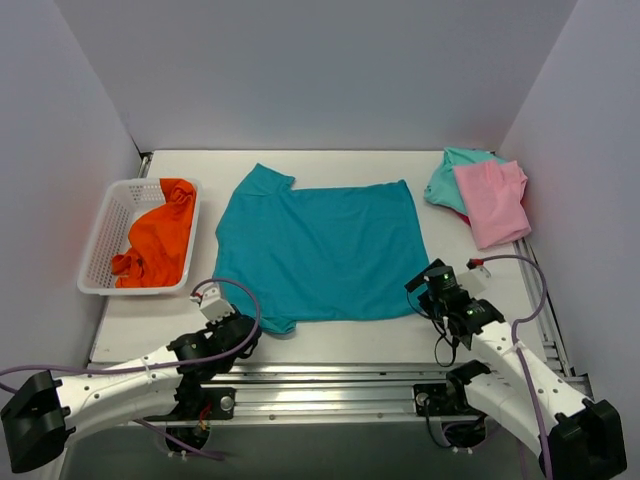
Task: Fold and stack the t-shirts
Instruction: Grap the side of the flattened tshirt closest away from the robot with both arms
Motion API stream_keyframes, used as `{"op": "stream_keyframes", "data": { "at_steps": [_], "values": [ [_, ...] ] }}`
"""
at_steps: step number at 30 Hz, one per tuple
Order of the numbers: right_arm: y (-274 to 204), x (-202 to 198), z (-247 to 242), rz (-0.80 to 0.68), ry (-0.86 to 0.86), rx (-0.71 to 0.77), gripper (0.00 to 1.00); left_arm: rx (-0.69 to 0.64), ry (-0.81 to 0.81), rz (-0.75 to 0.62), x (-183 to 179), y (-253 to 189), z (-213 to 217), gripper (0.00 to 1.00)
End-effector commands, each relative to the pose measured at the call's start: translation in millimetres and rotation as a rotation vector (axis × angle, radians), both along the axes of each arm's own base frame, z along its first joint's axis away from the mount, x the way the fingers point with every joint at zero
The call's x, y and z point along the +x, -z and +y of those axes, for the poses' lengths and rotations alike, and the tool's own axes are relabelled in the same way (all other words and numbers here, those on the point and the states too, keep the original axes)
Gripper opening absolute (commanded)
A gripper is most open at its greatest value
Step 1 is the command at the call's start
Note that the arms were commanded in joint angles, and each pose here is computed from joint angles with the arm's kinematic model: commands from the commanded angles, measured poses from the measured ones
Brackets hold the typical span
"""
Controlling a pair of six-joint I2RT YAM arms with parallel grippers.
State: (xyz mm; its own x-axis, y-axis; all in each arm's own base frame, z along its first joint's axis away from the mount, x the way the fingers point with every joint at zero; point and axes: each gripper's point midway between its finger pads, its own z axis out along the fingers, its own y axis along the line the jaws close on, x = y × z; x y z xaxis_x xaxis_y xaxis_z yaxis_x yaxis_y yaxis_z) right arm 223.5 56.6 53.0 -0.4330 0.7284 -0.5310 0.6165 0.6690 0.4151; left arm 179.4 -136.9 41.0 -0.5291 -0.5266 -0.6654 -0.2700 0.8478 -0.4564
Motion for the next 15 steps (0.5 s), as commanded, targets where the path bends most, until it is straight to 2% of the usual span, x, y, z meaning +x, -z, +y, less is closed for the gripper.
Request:
{"op": "stream_keyframes", "data": {
  "at_steps": [1,6,12,15],
  "values": [
    [12,-18,-12,0.029,0.091,0.022,0.93,-0.027,0.015,-0.018,9,-6,-5,0.02],
    [20,-11,-7,0.020,0.076,0.033,0.89,-0.040,0.012,-0.005,14,-2,-2,0.02],
    [44,-3,3,0.103,0.030,0.016,0.85,-0.036,0.001,0.009,14,1,3,0.02],
    [48,3,3,0.107,0.024,0.010,0.76,-0.046,-0.003,0.014,13,3,3,0.02]
  ]
}}
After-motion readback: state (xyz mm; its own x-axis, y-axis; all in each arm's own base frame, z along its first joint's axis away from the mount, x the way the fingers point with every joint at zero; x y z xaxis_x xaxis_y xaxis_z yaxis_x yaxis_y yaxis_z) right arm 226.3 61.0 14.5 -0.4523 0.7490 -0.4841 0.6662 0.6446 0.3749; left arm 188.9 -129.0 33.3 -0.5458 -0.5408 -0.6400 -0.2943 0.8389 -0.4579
